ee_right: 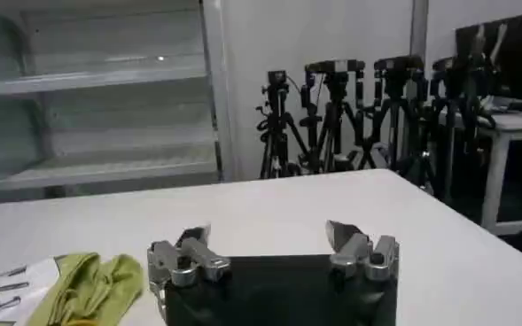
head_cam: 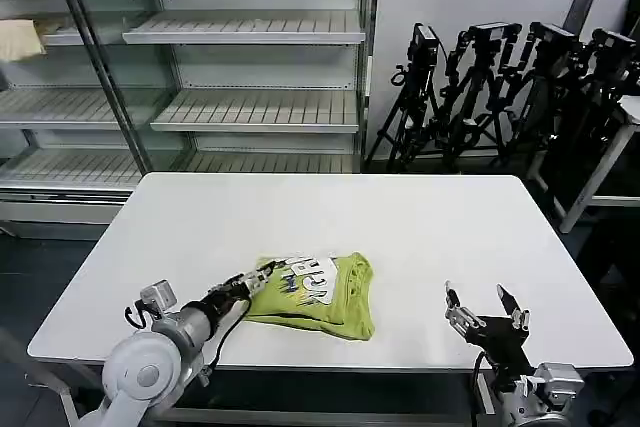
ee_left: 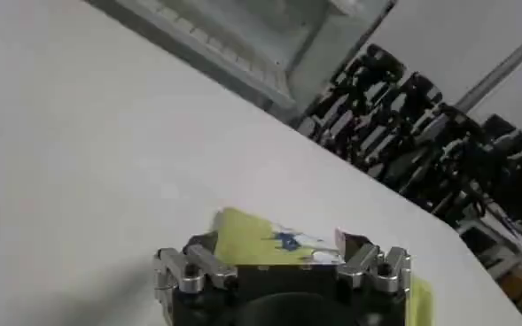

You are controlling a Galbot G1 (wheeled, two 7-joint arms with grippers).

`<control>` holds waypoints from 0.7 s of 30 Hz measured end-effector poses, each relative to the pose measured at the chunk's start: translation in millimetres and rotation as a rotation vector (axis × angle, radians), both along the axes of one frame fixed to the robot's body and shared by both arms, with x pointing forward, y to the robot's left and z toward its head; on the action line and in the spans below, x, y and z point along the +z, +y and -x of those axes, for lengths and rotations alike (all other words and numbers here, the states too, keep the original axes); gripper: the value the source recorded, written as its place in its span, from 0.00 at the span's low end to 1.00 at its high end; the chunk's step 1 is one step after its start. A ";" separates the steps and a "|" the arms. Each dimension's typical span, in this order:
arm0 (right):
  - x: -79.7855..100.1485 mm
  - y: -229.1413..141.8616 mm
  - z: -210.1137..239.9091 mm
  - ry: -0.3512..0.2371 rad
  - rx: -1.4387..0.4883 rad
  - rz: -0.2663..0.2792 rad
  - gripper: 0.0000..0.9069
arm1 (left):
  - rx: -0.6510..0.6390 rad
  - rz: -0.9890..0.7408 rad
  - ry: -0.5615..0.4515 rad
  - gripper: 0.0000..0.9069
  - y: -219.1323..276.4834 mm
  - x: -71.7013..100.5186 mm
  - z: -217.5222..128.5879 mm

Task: Fold and organize the clothes.

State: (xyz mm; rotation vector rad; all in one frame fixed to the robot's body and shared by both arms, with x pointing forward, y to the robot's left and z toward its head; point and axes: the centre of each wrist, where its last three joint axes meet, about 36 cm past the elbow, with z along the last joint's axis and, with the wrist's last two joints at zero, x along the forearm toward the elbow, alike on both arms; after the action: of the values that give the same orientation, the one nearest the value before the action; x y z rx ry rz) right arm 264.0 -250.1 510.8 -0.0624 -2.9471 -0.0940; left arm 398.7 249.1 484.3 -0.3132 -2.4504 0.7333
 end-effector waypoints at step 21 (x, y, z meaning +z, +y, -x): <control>12.0 -4.3 9.4 -0.015 -0.013 0.012 1.00 | -0.024 0.139 0.086 0.02 -7.3 -25.1 -25.2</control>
State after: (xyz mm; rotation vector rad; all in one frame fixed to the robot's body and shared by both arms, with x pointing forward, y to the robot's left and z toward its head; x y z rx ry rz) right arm 254.6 -254.4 522.8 -0.0825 -2.9625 -0.0789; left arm 423.9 241.8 459.2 -0.3557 -2.3161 0.8909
